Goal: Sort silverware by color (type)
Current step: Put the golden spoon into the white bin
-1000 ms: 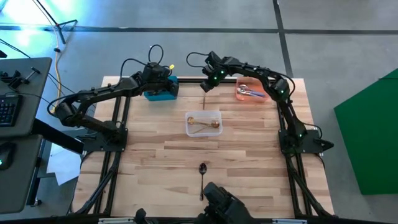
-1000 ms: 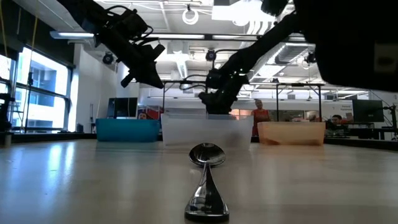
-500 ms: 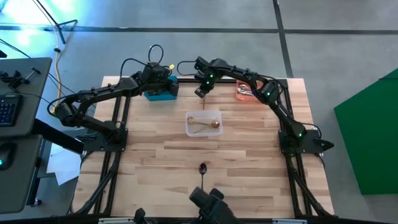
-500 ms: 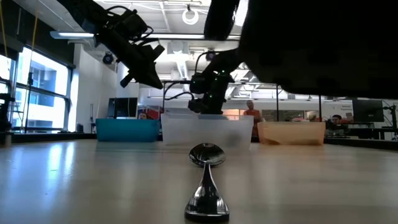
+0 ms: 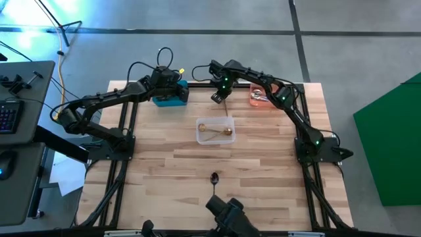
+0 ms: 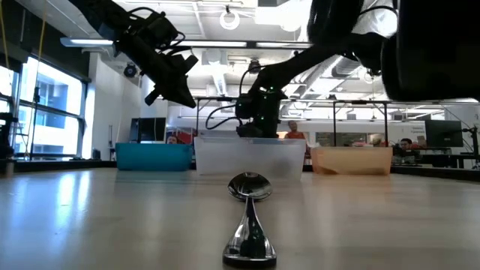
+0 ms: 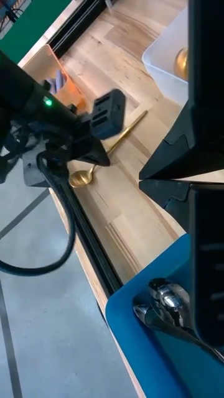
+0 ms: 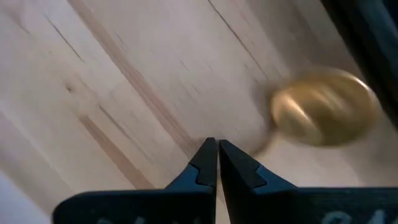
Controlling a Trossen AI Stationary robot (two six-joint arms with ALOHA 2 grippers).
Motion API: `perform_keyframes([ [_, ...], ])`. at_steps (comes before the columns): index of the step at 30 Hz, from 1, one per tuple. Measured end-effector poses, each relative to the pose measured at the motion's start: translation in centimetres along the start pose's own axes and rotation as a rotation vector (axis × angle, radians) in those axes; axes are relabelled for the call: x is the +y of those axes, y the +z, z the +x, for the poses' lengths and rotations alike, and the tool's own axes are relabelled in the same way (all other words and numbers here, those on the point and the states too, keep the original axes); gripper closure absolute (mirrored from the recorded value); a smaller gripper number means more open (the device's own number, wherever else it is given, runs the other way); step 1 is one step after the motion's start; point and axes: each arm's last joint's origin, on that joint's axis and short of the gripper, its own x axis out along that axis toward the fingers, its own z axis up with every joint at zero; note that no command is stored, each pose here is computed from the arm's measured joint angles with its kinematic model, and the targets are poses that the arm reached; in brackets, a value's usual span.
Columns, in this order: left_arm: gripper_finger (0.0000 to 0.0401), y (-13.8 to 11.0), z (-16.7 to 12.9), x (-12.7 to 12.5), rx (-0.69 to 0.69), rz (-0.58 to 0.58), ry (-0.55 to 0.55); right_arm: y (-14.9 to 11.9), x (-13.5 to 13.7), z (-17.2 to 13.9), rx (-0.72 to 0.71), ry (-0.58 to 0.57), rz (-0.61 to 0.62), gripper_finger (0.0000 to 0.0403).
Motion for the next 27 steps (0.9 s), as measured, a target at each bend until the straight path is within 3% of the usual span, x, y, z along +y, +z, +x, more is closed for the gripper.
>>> perform_keyframes([
  [7,0.0398,0.0,0.0,0.0,0.000,0.000,0.000,0.0,-1.6,-4.4,-0.039,-0.031,0.009,0.0371],
  [12,0.0398,0.0,0.0,0.0,0.001,0.000,0.000,-0.6,-3.7,-4.3,-0.012,-0.031,0.136,0.0302],
  [17,0.0398,0.0,0.0,0.0,0.001,0.000,-0.001,0.0,-3.0,-3.9,-0.054,-0.026,0.171,0.0250],
  [21,0.0398,0.0,0.0,0.0,0.001,0.003,-0.001,0.3,-2.2,-3.2,-0.061,-0.023,0.192,0.0244],
  [27,0.0398,0.0,0.0,0.0,0.001,0.010,-0.001,0.2,-2.2,-0.5,0.008,-0.019,0.236,0.0268],
])
